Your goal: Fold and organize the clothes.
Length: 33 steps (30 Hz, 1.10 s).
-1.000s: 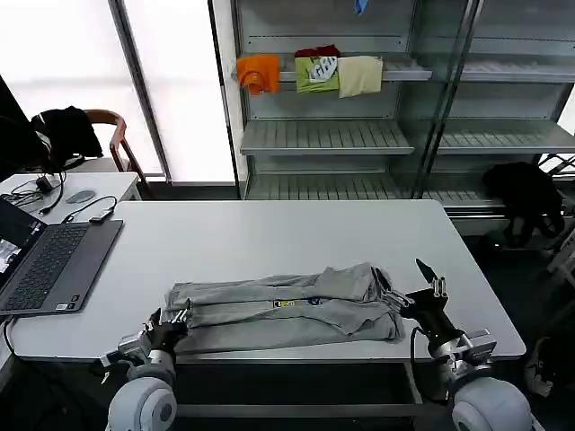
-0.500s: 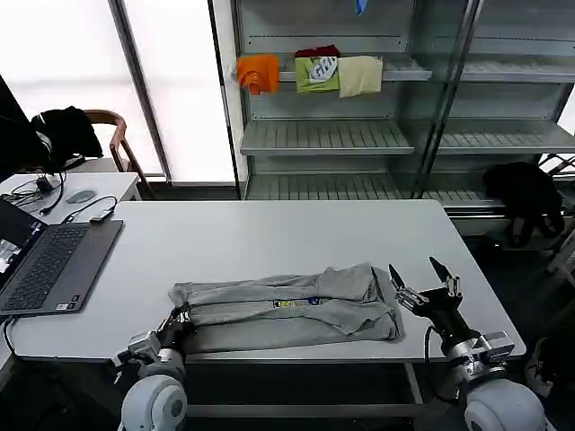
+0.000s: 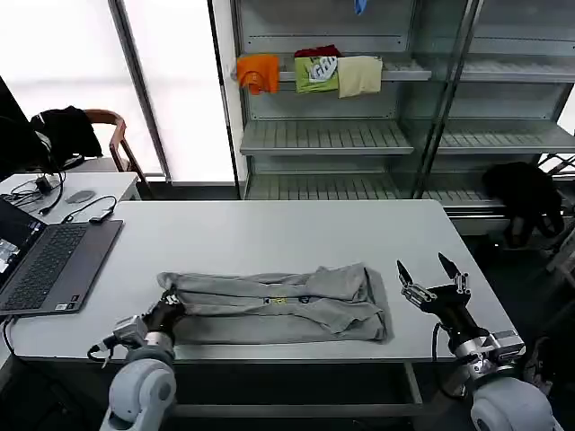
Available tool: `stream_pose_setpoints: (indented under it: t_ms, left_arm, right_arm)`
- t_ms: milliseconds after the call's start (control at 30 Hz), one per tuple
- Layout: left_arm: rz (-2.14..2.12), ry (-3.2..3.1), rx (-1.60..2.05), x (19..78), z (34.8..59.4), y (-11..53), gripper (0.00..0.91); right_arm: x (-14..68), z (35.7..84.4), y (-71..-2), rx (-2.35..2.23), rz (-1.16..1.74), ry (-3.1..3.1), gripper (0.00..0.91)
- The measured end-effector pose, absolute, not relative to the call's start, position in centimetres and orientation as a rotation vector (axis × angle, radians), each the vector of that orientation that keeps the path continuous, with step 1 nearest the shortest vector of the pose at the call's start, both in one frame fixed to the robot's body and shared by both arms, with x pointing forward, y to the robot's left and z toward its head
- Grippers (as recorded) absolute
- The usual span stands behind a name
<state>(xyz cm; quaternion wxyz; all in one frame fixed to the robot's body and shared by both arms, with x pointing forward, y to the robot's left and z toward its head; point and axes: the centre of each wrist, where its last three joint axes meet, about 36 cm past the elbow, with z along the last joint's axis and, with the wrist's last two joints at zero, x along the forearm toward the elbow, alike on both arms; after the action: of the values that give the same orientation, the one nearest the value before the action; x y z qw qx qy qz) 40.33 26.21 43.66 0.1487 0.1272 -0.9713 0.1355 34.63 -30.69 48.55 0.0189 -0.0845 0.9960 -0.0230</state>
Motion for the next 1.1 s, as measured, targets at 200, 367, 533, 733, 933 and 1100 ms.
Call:
stream_pose_setpoints:
  t_ms: [200,367,533,733,933,1100]
  left_arm:
    - [0.311,-2.814,0.437,40.9,44.9,31.8,0.0]
    - [0.253,-2.857,0.521,41.4,48.0,36.5,0.0]
    - [0.223,-2.909,0.494,40.7,51.3,37.2,0.0]
    - [0.201,-2.954,0.349,40.3,52.4,33.3,0.0]
    - [0.204,-2.945,0.152,40.5,51.0,26.9,0.0]
    - [0.21,-2.929,-0.011,40.7,49.7,21.8,0.0]
  right_arm:
    - [34.8,48.8,-30.8,-0.261,-0.072,3.084,0.907]
    - [34.9,48.9,-30.7,-0.258,-0.07,3.079,0.907]
    - [35.0,48.9,-30.6,-0.258,-0.066,3.079,0.907]
    - [34.9,48.9,-30.7,-0.251,-0.068,3.081,0.907]
    - [35.0,48.9,-30.6,-0.249,-0.066,3.08,0.907]
    - [35.0,49.1,-30.6,-0.245,-0.068,3.075,0.907]
